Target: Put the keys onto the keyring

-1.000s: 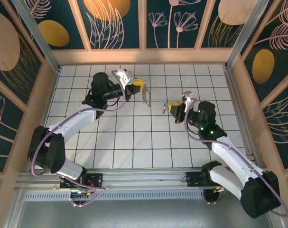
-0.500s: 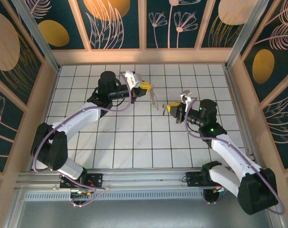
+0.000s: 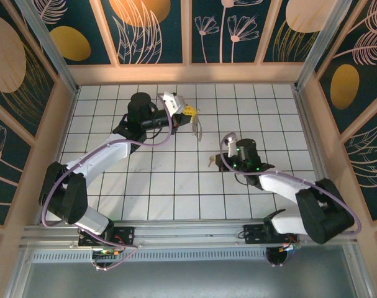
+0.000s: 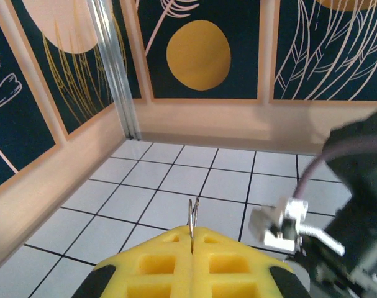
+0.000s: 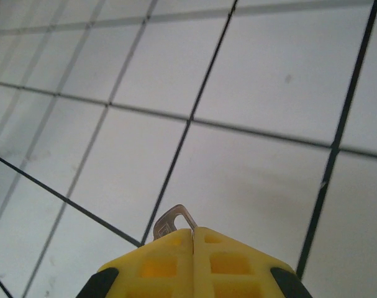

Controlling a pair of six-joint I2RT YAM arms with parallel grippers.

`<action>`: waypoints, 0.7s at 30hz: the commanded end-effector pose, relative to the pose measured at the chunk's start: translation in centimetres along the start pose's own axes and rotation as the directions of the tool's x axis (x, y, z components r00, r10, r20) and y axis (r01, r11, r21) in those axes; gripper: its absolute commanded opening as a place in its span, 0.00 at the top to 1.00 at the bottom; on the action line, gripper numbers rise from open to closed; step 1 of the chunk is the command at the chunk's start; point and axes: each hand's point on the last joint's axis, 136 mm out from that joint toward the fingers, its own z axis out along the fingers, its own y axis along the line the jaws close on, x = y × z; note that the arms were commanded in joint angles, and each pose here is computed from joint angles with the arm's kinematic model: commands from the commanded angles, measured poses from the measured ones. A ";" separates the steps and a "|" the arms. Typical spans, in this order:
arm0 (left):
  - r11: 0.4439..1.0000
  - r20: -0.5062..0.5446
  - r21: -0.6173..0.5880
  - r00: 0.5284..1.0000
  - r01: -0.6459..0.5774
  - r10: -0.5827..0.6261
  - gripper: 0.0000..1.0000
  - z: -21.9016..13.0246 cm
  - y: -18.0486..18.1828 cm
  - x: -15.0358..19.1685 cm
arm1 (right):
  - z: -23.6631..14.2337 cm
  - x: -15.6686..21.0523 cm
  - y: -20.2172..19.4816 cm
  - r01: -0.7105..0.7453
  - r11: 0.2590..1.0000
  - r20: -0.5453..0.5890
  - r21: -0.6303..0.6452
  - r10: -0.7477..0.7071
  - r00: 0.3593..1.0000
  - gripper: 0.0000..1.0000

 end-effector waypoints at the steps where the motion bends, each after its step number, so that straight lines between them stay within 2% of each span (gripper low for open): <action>1: 0.999 0.042 -0.011 0.998 -0.048 0.049 1.00 -0.7 -0.2 -2.2 | 1.5 1.6 -0.5 -0.009 0.996 -0.035 0.087 0.012 0.999 1.00; 5: 0.999 0.046 -0.014 0.998 -0.048 0.049 1.00 -0.9 -0.3 -2.4 | 2.6 3.7 -0.3 0.017 0.994 -0.096 0.107 -0.006 0.995 1.00; 11: 0.999 0.052 -0.012 0.997 -0.053 0.054 1.00 -0.9 -0.4 -2.6 | 3.2 4.6 -0.4 0.020 0.993 -0.130 0.120 -0.005 0.991 1.00; 13: 0.999 0.052 -0.010 0.997 -0.052 0.053 1.00 -0.9 -0.4 -2.5 | 3.2 4.4 -0.5 0.016 0.991 -0.130 0.131 0.001 0.992 0.91; 15: 0.999 0.054 -0.009 0.997 -0.053 0.053 1.00 -0.9 -0.4 -2.5 | 3.0 3.9 -0.3 0.005 0.991 -0.120 0.133 0.011 0.993 0.77; 17: 0.999 0.056 -0.008 0.997 -0.053 0.054 1.00 -0.9 -0.4 -2.6 | 2.8 3.5 0.0 -0.009 0.992 -0.110 0.128 0.023 0.994 0.69; 21: 0.998 0.058 -0.008 0.997 -0.057 0.057 1.00 -1.0 -0.5 -2.5 | 2.5 2.6 0.8 -0.037 0.993 -0.093 0.112 0.047 0.995 0.67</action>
